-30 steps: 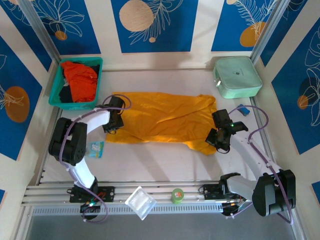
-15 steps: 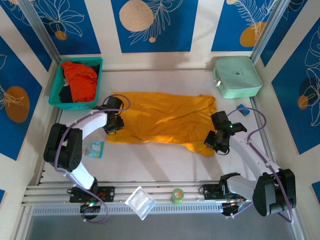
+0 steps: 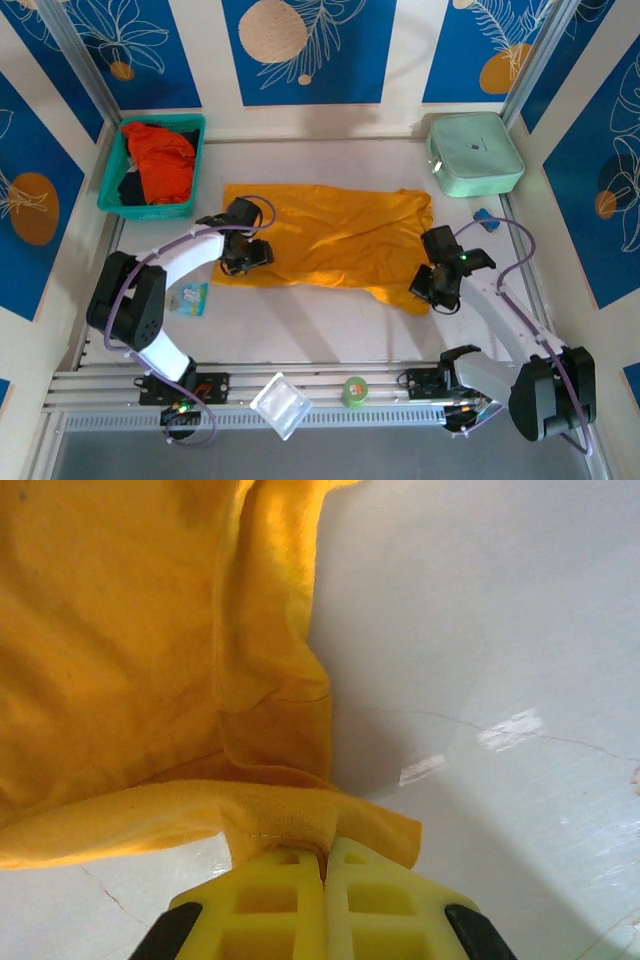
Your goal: Fold and stack the t-shirts
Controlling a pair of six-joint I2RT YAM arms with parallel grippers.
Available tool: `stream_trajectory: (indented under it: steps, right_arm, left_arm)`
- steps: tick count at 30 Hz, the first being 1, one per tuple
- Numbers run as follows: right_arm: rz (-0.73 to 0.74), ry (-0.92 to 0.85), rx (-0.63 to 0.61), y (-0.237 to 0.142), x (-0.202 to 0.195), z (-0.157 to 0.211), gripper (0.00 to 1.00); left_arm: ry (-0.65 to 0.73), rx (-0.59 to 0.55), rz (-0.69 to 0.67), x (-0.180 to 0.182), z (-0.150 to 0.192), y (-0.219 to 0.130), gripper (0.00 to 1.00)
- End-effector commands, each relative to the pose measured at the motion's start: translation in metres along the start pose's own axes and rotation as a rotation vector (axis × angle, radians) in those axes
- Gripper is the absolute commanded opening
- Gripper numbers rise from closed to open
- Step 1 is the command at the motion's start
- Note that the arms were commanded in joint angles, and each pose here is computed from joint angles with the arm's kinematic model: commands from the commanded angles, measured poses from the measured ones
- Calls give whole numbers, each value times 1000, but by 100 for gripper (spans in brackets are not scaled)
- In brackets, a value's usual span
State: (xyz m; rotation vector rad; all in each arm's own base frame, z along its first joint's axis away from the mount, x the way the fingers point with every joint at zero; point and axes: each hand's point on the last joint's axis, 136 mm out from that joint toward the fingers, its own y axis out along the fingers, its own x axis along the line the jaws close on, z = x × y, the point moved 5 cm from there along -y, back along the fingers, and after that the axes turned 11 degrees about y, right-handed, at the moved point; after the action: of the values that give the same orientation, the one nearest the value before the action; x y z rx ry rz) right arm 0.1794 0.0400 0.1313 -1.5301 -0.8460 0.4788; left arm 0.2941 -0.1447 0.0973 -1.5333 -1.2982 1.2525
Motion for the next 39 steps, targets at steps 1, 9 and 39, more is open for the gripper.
stream_trajectory:
  steps: [1, 9, 39]
  right_arm:
    - [5, 67, -44, -10, -11, -5, 0]
    - [-27, 85, -28, -8, -10, -9, 0]
    - [-88, 76, -31, -8, -7, -13, 0]
  left_arm:
    - [-2, 22, 33, -12, -3, 6, 63]
    - [-3, 19, 14, -16, -8, 15, 63]
    - [21, -38, -84, -8, 11, -26, 0]
